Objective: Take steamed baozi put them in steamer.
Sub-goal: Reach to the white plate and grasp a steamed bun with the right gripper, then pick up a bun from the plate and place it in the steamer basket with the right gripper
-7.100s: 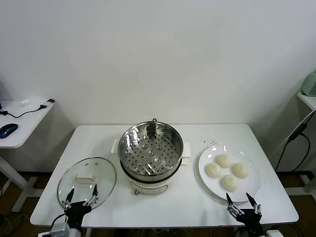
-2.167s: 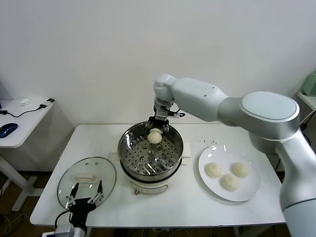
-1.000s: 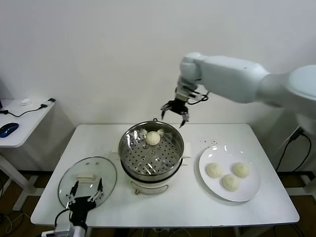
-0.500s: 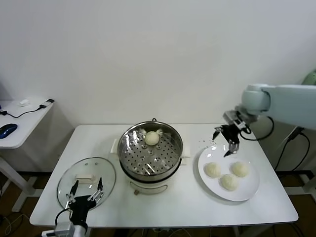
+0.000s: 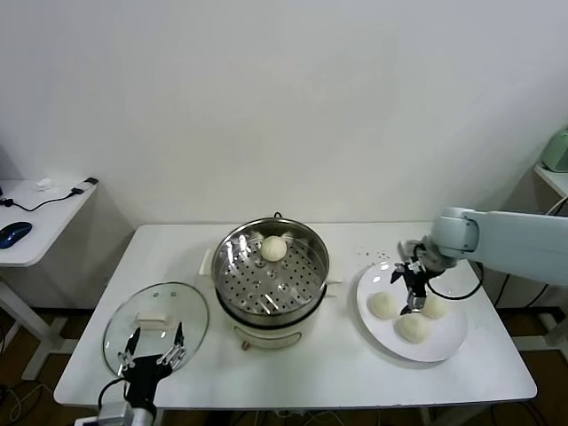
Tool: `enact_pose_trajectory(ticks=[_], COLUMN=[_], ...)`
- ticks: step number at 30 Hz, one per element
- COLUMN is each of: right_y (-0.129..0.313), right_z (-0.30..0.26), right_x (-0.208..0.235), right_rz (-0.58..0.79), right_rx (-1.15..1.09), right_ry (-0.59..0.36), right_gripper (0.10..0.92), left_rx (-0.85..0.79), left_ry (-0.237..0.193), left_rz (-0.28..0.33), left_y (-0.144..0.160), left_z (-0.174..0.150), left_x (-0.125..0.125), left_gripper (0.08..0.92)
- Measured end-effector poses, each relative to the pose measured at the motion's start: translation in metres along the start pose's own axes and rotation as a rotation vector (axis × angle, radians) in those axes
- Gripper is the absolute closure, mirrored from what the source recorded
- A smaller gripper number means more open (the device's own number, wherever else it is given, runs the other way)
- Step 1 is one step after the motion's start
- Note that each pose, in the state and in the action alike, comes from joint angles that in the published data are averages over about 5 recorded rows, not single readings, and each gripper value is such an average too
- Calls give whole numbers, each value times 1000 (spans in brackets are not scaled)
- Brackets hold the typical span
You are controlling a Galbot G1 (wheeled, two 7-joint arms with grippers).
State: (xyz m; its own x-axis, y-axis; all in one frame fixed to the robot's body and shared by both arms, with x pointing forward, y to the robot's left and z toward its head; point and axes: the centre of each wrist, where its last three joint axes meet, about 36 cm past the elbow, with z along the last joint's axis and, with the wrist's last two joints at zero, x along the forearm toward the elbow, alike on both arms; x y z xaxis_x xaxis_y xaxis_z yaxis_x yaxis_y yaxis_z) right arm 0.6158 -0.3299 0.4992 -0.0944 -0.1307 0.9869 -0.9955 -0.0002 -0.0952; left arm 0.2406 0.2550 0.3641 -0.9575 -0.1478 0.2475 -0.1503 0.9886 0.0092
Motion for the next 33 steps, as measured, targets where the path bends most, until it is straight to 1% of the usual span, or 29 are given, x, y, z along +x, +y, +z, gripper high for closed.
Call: enact_pose_trajectory(ticks=[12, 21, 24, 27, 33], right_y=[-6, -6, -6, -9, -27], right_z=[-7, -11, -10, -12, -28], right_x=[-43, -50, -43, -27, 34], right_rz=[1, 12, 10, 9, 20], right_rx=[-26, -24, -18, -5, 35], right_ry=[19, 14, 10, 5, -11], right_gripper=[209, 325, 334, 335, 335], left_rx=[1, 1, 3, 5, 9], left_ry=[1, -1, -2, -2, -4], left_rz=[-1, -3, -3, -3, 3], left_y=[0, 0, -1, -2, -5], left_z=[1, 0, -1, -2, -5], left_x=[-1, 0, 2, 3, 4], left_gripper=[177, 177, 177, 177, 177])
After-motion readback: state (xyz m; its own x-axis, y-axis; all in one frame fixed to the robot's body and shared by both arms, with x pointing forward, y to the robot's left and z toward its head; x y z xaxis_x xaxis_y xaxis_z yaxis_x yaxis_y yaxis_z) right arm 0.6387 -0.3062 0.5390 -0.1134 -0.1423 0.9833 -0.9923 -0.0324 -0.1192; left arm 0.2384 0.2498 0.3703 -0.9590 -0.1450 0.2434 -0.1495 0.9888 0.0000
